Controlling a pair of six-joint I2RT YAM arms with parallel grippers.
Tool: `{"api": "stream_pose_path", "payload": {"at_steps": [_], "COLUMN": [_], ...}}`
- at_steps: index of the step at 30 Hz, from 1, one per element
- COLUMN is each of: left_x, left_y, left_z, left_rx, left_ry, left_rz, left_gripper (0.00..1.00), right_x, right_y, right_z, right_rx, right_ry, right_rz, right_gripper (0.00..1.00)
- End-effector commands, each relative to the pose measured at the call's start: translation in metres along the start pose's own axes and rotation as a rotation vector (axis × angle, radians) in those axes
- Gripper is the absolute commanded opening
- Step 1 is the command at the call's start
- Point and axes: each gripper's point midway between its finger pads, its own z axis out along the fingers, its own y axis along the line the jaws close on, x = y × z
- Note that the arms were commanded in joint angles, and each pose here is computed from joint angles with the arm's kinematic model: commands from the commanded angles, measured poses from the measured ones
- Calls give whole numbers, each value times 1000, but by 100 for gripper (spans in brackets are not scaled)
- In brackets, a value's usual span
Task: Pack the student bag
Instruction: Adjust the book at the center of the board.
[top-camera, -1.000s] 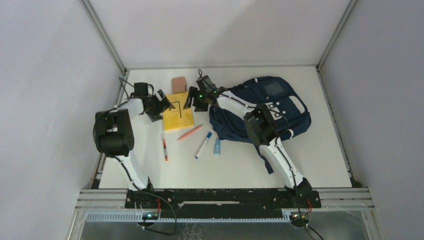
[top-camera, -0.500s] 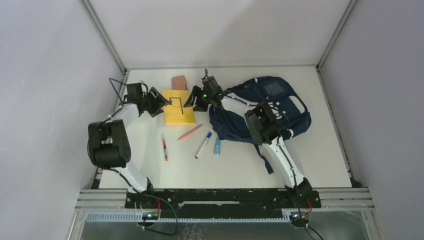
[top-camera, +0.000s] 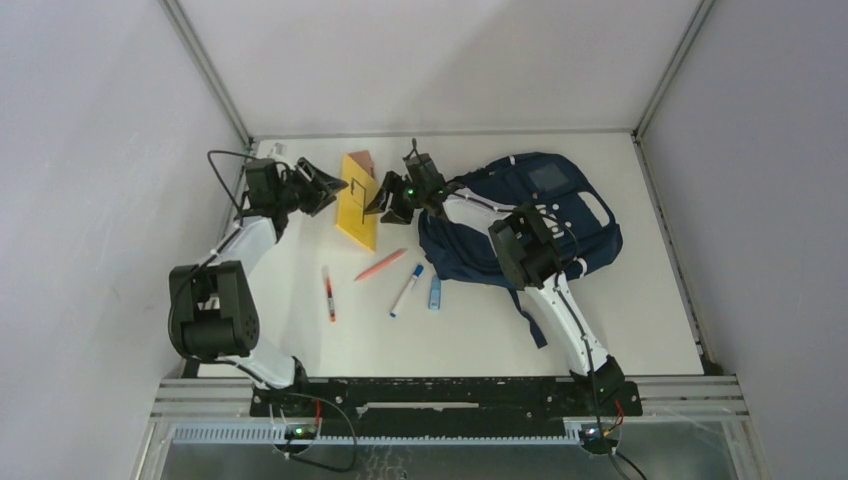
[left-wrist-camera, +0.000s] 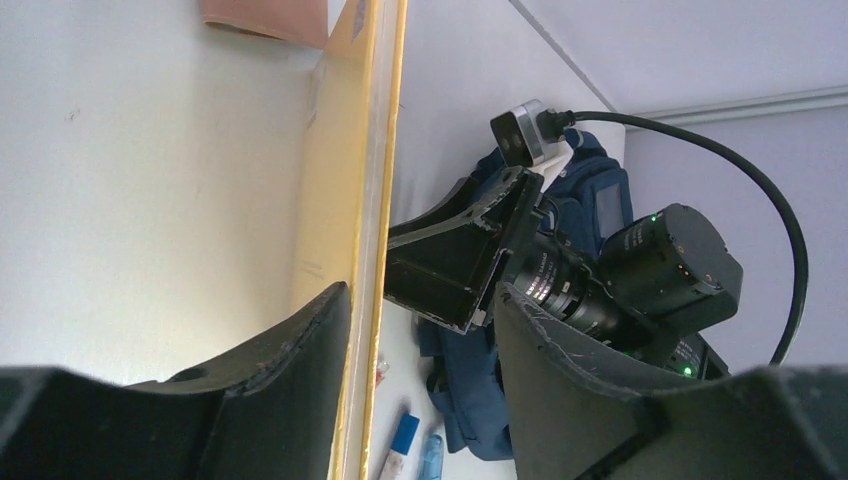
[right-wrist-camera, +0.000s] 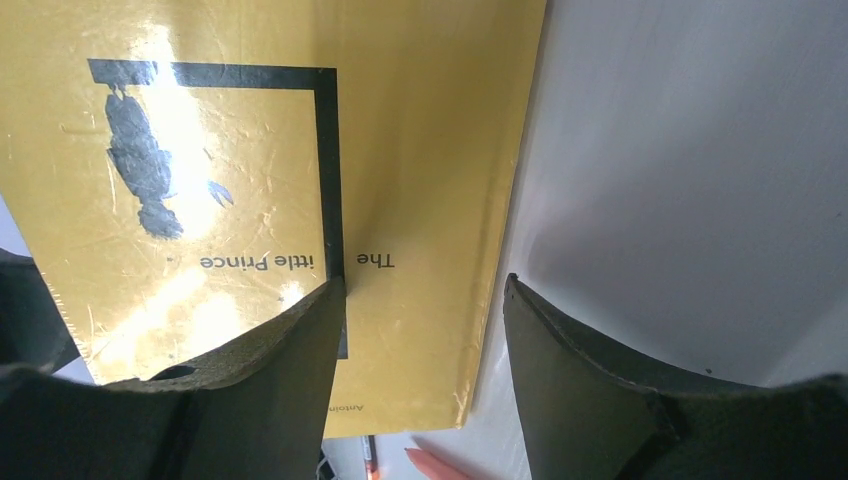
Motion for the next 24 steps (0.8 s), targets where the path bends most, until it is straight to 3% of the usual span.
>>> {"api": "stream_pose_path", "payload": {"at_steps": [1, 8, 16, 24], "left_x": [46, 64, 75, 78], "left_y": [-18, -23, 0, 0], "left_z": [7, 11, 17, 23], "left_rx": [89, 86, -65, -84], "left_ry": [155, 217, 251, 270], "left_rz": [-5, 33, 113, 153], "left_gripper": [57, 45, 44, 57], "right_x": [32, 32, 28, 25], "right_y": [33, 34, 35, 54], "right_z": [-1, -2, -6, -11], "right_rx": [-67, -77, -61, -134], "right_ry": [76, 76, 61, 51], "right_rz": [-31, -25, -57, -69], "right_gripper": [68, 68, 68, 69]}}
